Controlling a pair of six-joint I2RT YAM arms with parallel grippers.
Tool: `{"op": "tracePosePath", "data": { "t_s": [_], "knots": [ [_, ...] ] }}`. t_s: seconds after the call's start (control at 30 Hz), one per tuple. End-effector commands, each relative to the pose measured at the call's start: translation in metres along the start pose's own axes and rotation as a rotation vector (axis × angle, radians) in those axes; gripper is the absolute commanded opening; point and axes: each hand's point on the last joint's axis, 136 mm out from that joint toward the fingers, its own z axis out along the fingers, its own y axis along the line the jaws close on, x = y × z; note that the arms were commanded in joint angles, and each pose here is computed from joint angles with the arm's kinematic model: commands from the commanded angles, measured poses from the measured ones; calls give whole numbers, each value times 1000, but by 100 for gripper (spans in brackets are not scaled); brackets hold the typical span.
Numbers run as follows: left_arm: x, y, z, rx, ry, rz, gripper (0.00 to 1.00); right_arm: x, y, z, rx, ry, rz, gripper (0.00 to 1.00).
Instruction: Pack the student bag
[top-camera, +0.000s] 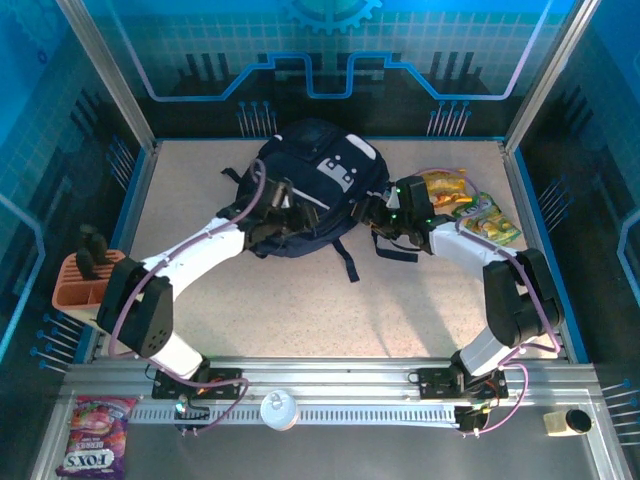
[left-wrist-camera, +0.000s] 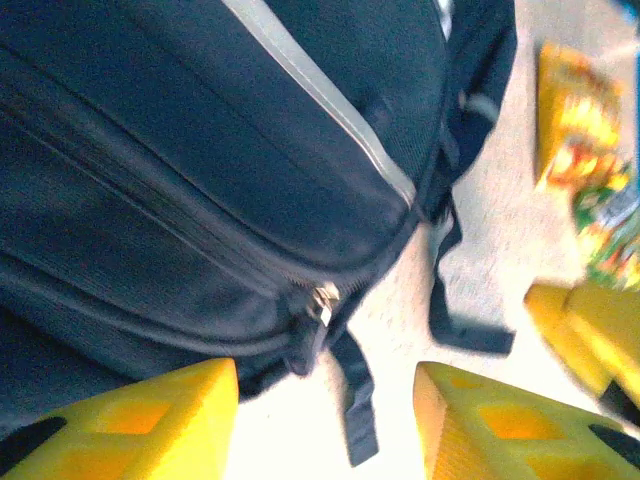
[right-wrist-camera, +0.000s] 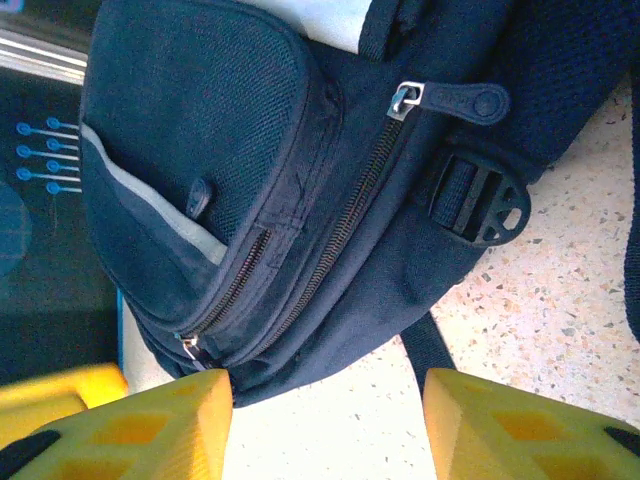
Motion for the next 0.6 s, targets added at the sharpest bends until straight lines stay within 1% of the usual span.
{"op": "tracePosePath", "data": {
  "t_s": [0.0, 0.13, 0.4, 0.57],
  "knots": [
    [-2, 3, -2, -176, -26, 222, 50, -2, 1, 3, -26, 9, 60, 54],
    [2, 5, 9, -293, -17, 268, 45, -4, 0, 3, -18, 4, 70, 54],
    [10, 4, 26, -364, 21, 320, 41, -4, -3, 6, -15, 9, 86, 54],
    [11, 0, 33, -347, 22, 325, 41, -5, -3, 10, -18, 10, 91, 53]
  ]
}}
